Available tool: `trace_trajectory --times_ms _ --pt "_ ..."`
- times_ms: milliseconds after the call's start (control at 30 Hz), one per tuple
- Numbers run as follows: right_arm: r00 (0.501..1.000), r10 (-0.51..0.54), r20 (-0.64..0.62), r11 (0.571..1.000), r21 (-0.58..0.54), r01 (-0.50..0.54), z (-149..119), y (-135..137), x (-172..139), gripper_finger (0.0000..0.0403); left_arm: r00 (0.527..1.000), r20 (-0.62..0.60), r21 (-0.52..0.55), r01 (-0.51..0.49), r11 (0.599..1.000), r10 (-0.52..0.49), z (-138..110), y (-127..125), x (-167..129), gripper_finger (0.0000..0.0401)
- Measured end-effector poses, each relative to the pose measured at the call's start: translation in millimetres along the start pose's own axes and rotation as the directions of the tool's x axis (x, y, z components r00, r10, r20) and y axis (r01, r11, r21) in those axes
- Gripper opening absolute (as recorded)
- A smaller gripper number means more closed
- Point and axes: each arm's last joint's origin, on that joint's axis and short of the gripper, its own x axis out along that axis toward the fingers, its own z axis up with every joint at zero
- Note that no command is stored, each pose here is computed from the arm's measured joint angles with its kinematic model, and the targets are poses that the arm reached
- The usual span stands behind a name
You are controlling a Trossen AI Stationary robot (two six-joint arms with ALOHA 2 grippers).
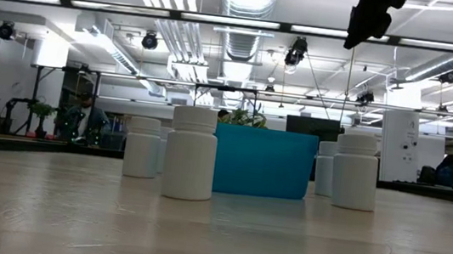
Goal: Pick and place pill bottles into a basket
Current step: Put the white medicine bottle into the blue bin
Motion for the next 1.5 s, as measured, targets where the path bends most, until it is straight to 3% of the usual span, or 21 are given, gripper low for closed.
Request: trace_trajectory --times_ms 233,633,933,1167,1500 --pt "0.987 -0.006 -0.163 0.998 -0.062 -0.004 -4 1 19 0.0196 1.0 -0.028 0.0 -0.007 1.0 0.007 -4 1 4 0.0187" --pt "0.961 -0.026 -0.276 0.992 -0.125 -0.009 4 4 58 0.0196 0.999 -0.047 0.029 -0.011 1.0 0.012 -6 2 10 0.0187" --pt "0.979 -0.005 -0.205 0.995 -0.102 -0.016 13 7 52 0.0196 0.999 -0.052 0.027 -0.013 1.0 0.014 -6 2 13 0.0187" --pt "0.99 0.012 -0.144 0.975 -0.22 -0.044 23 9 45 0.0196 0.998 -0.056 0.025 -0.015 1.0 0.016 -5 2 14 0.0187" --pt "0.994 0.017 -0.111 0.985 -0.167 -0.036 26 10 45 0.0194 0.999 -0.044 0.024 -0.012 1.0 0.013 -4 1 12 0.0187"
